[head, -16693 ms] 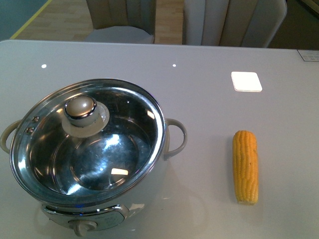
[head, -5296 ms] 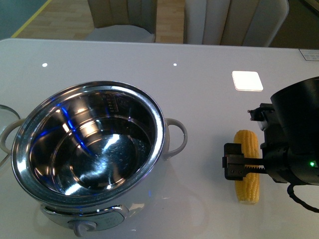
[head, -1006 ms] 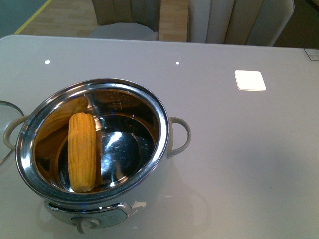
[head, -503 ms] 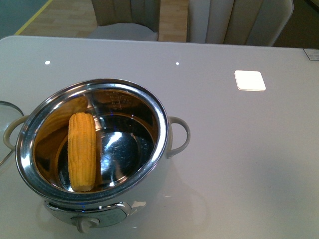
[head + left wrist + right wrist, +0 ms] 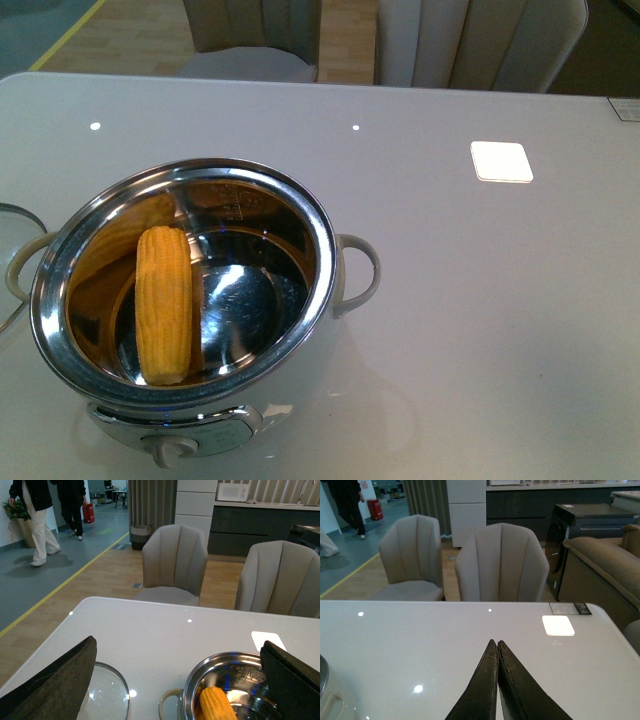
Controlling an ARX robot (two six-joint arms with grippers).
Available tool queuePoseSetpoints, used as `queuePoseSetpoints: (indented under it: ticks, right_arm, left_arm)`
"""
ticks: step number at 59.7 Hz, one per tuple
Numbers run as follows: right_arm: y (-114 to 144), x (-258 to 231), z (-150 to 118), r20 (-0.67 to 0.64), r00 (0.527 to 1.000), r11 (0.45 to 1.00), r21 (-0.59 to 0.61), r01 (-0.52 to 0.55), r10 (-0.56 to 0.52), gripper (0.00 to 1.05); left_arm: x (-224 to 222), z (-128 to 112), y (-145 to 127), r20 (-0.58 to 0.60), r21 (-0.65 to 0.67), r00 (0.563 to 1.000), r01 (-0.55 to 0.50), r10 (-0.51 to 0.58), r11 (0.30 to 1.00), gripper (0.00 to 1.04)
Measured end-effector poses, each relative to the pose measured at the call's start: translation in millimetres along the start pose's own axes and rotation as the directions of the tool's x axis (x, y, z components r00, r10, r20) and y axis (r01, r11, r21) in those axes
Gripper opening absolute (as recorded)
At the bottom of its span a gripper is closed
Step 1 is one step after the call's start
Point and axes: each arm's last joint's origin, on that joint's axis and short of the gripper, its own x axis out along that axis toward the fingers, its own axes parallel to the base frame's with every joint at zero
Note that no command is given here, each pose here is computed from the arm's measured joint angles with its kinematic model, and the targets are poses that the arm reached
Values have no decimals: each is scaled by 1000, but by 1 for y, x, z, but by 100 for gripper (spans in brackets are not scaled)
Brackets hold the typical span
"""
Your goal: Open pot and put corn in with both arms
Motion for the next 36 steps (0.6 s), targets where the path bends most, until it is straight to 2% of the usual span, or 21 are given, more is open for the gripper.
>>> queuePoseSetpoints:
  ticks: [36]
  right_arm:
    - [0,-20,-3,-12,1000,1000,0,1,-1,2]
  left_arm:
    - [0,0,0,0,0,1000,0,0,1000,98]
